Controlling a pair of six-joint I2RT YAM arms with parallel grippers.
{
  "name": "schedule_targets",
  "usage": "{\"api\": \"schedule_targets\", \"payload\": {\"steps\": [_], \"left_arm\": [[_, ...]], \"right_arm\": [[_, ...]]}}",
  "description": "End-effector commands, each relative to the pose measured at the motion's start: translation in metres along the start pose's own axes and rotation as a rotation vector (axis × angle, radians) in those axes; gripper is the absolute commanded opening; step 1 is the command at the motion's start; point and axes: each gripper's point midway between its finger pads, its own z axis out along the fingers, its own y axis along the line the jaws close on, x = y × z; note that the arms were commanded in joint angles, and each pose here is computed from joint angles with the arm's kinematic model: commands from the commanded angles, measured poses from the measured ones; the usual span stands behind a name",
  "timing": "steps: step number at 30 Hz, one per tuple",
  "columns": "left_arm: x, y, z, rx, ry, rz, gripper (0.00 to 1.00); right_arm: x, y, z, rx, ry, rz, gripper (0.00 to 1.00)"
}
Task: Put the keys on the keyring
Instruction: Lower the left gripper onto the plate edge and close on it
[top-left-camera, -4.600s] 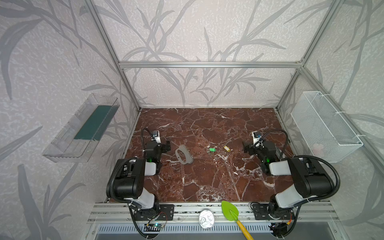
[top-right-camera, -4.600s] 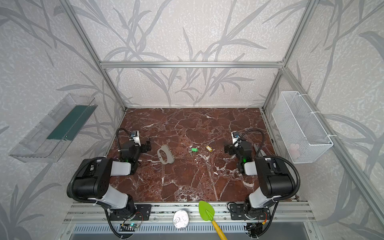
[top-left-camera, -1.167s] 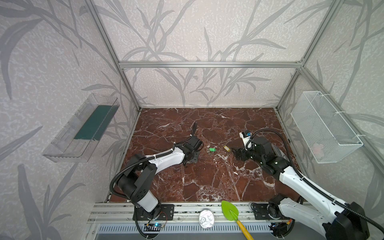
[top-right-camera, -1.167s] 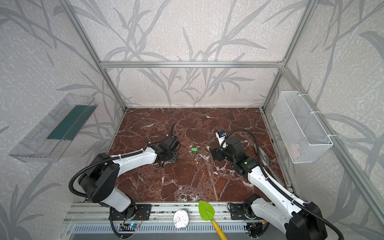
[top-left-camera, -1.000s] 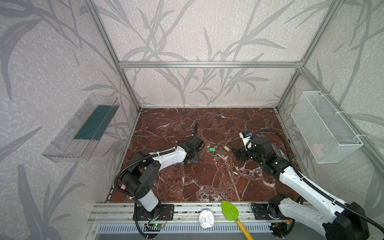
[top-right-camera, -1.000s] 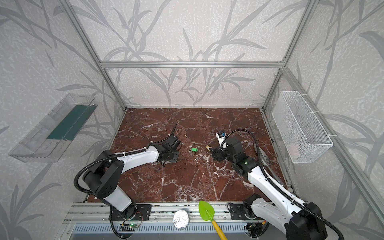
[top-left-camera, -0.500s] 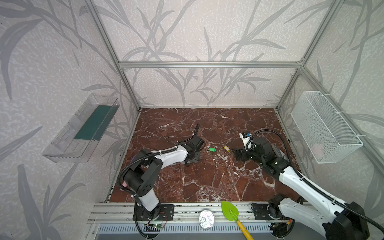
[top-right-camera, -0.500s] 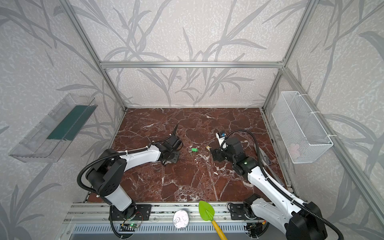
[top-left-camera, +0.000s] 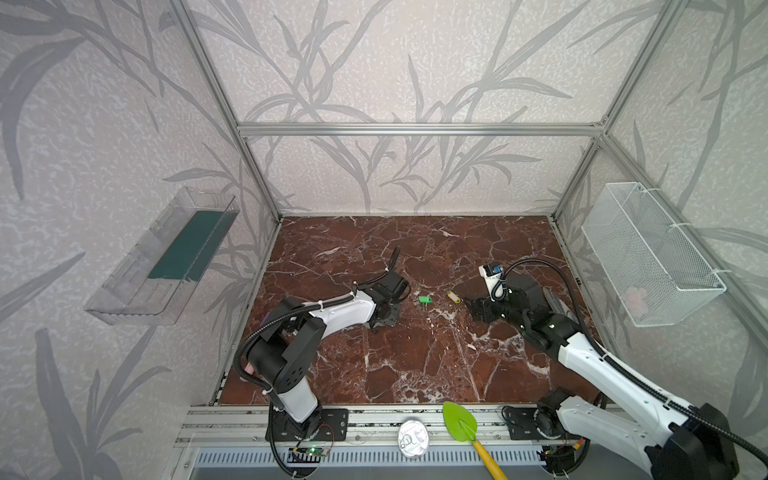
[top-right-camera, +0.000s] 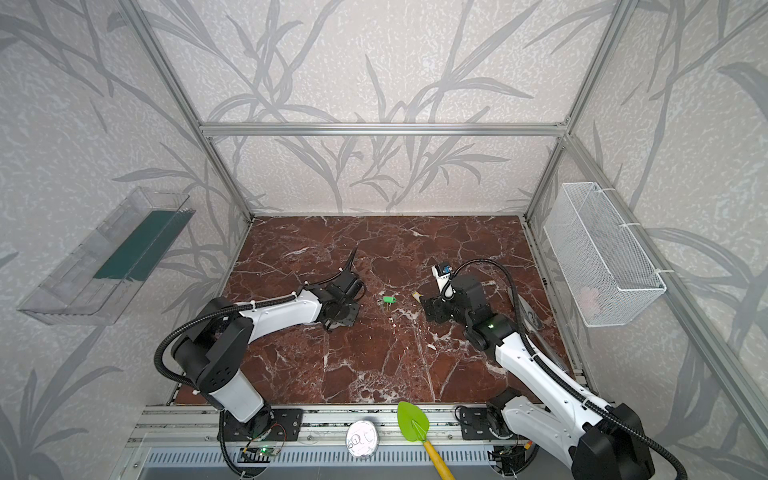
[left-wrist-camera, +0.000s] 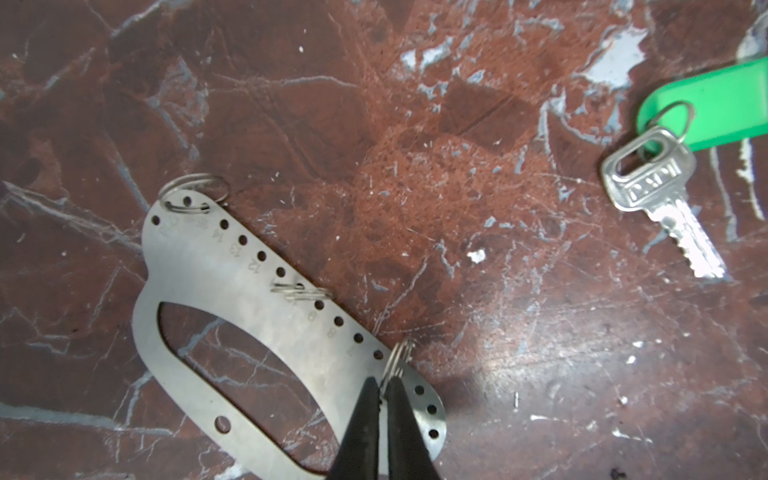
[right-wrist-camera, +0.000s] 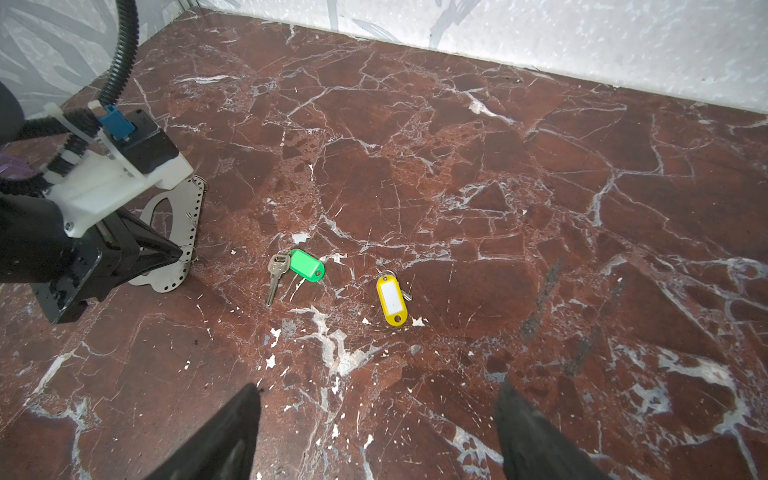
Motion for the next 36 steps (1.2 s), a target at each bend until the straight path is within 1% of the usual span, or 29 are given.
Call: {"api": "schedule_targets", "payload": {"steps": [1,5,11,18,26,36], "left_arm": [[0.002,-0.002,-0.002,0.013,0.004,-0.005,0.07],[0.002,-0.004,-0.005,0.029,-0.01,-0.005,0.07],[0.002,-0.002,-0.006,0.017,-0.018,0.0,0.2],[-0.001,-0.002,-0.005,0.009,-0.021,0.0,0.25],[-0.005,-0.008,-0.005,0.029,0.008,0.009,0.26],[-0.007,-0.009,-0.003,0.013,0.057,0.01,0.22]], "right_arm": [[0.005,-0.002,0.001,0.01,0.015,-0.01,0.86],[0.006,-0.001,0.001,0.008,0.017,-0.01,0.86],[0.006,-0.001,0.001,0.007,0.018,-0.011,0.86],[0.007,-0.002,-0.001,0.013,0.017,-0.012,0.86],[0.006,-0.002,-0.001,0.014,0.016,-0.016,0.86],[0.007,-0.003,-0.002,0.021,0.021,-0.019,0.86]]}}
